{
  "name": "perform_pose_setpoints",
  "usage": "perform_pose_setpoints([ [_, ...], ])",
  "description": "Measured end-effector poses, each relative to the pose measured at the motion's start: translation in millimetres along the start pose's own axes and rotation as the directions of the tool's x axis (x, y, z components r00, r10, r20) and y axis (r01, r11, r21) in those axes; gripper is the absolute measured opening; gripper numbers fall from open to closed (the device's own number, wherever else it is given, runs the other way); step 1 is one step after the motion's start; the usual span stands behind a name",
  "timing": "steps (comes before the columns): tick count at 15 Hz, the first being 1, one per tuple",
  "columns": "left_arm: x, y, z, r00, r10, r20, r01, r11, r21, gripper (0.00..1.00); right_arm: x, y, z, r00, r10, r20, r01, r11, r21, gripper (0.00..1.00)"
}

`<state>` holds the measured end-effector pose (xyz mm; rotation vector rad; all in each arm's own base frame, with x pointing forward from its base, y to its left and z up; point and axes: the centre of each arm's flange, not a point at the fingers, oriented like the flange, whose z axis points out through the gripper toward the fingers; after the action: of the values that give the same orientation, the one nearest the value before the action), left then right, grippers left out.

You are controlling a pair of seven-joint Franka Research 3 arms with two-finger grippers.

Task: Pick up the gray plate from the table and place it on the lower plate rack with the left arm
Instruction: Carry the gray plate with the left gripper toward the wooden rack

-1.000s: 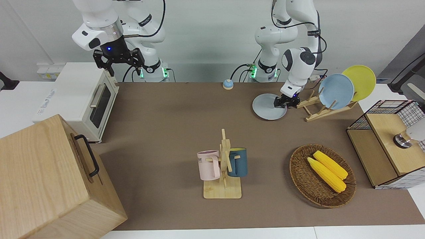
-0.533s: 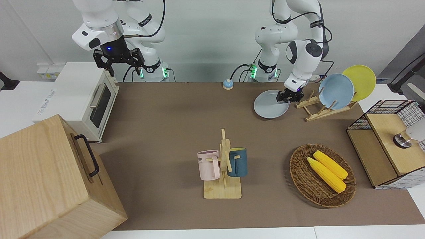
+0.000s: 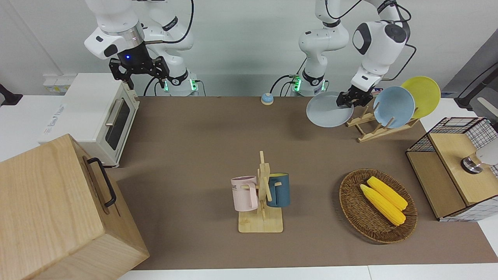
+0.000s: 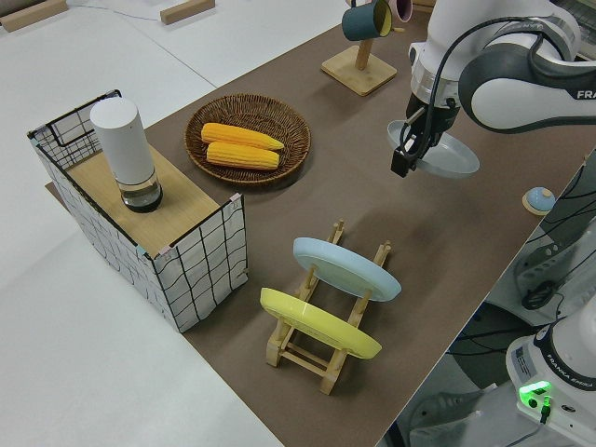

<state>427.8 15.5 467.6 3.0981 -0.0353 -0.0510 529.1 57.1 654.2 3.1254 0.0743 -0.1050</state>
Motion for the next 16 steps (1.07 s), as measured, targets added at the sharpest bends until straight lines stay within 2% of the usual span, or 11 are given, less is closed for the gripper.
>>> perform_pose_setpoints([
  [11, -3.1, 0.4, -101.1, 0.9987, -0.004, 0.051, 0.007, 0.998, -0.061, 0.00, 0.0, 0.0, 0.0, 1.000, 0.000, 0.000, 0.000, 1.000, 0.000, 0.99],
  [16, -7.4, 1.4, -138.8, 0.9992, 0.004, 0.040, -0.001, 0.998, -0.064, 0.00, 0.0, 0.0, 0.0, 1.000, 0.000, 0.000, 0.000, 1.000, 0.000, 0.99],
])
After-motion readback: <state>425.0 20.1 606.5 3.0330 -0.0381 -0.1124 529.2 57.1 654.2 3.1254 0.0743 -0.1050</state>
